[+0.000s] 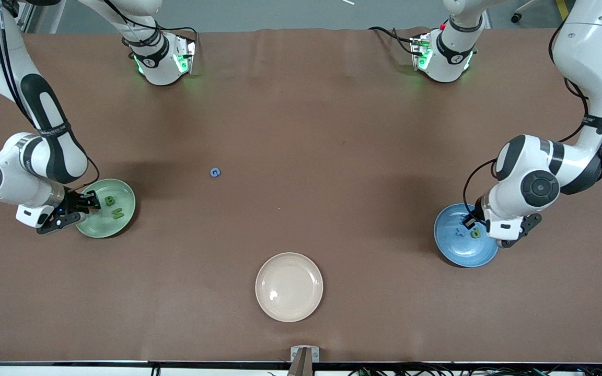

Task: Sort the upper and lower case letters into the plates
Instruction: 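Drop the pink Q on the green plate and the u on the blue plate, then reach the right gripper to the blue G while the left gripper withdraws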

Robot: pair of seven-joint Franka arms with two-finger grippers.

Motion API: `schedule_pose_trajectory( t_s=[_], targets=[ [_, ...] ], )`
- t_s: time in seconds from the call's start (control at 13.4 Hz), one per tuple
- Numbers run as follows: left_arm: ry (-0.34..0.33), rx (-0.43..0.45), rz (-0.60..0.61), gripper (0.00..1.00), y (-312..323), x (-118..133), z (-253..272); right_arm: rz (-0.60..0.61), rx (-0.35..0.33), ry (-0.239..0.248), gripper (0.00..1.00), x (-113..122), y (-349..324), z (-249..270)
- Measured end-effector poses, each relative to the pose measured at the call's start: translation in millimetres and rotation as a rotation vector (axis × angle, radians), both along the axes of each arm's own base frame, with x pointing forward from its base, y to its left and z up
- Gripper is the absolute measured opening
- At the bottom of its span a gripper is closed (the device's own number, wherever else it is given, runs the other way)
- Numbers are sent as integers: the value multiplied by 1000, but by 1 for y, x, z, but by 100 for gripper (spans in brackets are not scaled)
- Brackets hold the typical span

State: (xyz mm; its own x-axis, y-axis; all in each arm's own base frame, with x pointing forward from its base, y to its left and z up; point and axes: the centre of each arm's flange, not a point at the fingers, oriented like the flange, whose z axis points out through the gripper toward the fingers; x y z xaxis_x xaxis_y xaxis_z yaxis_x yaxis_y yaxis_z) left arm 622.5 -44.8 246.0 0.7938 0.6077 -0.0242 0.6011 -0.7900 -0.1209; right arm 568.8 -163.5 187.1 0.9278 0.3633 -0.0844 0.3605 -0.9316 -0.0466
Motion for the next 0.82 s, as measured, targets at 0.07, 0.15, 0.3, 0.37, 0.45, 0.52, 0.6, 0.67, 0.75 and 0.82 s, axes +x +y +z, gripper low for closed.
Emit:
schedule_pose_trajectory(
  t_s=[0.07,0.15,0.3,0.37,0.45,0.52,0.6,0.67,0.75,0.82],
  targets=[
    [-2,-7,-3,27,-3,2,-2,1,0,0,46,0,0,0],
    [-3,-15,-9,27,-8,5,-4,1,1,0,56,1,1,2],
    [-2,-26,-16,27,-14,9,-8,3,9,14,77,7,3,21],
    [1,-30,-16,27,-15,10,-12,-5,18,33,89,10,11,42],
    [5,-36,-15,27,-15,12,-17,-28,23,52,99,11,24,67],
    [7,-42,-16,27,-17,14,-20,-69,21,74,100,11,46,92],
    [1,-47,-20,34,-21,16,-20,-113,13,98,100,9,72,114],
    [-12,-51,-26,42,-26,20,-15,-149,2,119,100,5,99,131],
    [-33,-60,-39,53,-32,25,-4,-176,-8,134,100,-1,125,141],
    [-54,-70,-61,65,-38,31,12,-196,-9,142,100,-9,149,145]
  ],
)
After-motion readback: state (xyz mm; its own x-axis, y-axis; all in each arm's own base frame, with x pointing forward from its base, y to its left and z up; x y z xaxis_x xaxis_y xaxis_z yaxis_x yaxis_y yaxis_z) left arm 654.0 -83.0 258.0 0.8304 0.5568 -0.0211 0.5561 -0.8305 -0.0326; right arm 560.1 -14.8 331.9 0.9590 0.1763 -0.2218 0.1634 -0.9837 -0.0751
